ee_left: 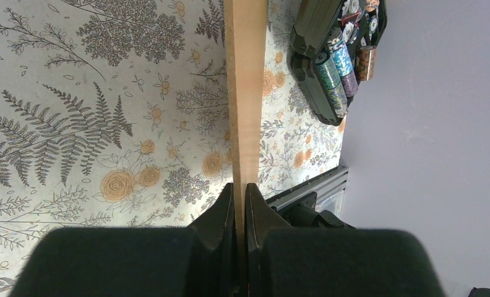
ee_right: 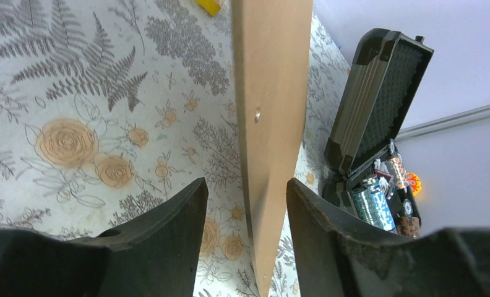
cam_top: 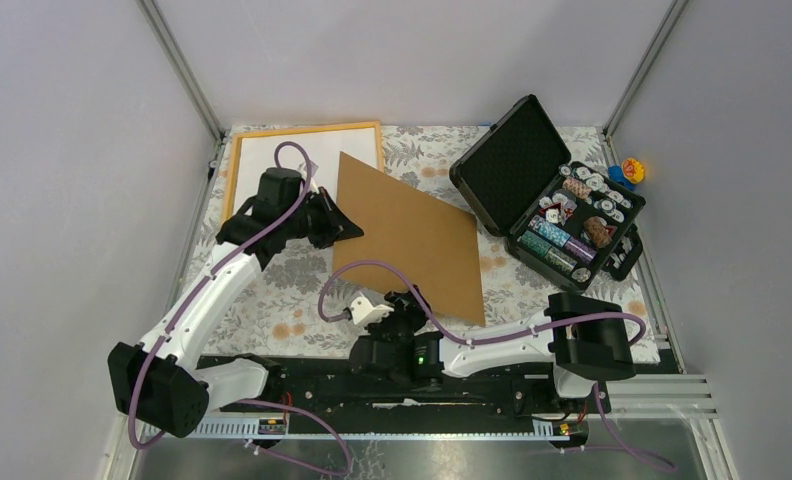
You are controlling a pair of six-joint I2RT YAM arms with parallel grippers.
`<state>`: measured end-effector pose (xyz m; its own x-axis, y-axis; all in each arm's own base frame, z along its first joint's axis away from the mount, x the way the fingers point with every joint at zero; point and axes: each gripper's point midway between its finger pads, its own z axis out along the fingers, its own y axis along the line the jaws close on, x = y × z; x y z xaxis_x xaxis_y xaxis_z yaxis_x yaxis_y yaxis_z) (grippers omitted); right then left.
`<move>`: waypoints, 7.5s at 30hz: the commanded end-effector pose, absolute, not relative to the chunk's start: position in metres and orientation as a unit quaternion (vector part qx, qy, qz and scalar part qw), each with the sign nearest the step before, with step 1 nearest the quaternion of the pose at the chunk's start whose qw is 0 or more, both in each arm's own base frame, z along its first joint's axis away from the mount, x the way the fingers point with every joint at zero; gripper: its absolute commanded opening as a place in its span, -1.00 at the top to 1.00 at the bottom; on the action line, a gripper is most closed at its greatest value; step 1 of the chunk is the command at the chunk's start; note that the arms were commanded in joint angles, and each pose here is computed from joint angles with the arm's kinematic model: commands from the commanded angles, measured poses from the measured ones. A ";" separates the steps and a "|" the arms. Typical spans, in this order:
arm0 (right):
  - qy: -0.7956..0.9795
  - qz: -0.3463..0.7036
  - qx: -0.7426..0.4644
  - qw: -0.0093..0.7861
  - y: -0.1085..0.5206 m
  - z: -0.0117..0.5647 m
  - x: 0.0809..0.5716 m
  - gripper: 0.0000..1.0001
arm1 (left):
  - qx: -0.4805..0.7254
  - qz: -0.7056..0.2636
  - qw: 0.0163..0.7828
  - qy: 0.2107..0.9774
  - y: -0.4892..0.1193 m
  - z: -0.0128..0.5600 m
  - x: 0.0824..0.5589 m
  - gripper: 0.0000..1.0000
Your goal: Put the photo into the frame
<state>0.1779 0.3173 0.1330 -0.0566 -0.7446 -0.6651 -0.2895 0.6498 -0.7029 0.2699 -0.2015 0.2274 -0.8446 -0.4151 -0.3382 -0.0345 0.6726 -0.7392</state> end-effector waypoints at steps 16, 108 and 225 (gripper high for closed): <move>0.689 -0.154 -0.265 0.657 0.320 0.195 0.195 1.00 | -0.104 -0.389 0.305 0.863 -0.193 0.267 0.274 0.22; 0.702 0.274 -0.017 0.657 0.232 0.381 0.227 1.00 | -0.264 -0.252 0.183 0.913 -0.128 0.051 0.376 -0.97; 0.593 0.561 0.460 0.349 0.458 0.152 0.405 1.00 | -0.038 -0.186 0.590 0.785 -0.097 0.424 0.253 -0.97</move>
<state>0.3879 0.4645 0.1041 -0.3963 0.9181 -0.0005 0.2261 0.0981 0.9692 0.2512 -0.0958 0.4101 -0.3402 -0.2775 -0.8985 0.1408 0.9297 -0.3404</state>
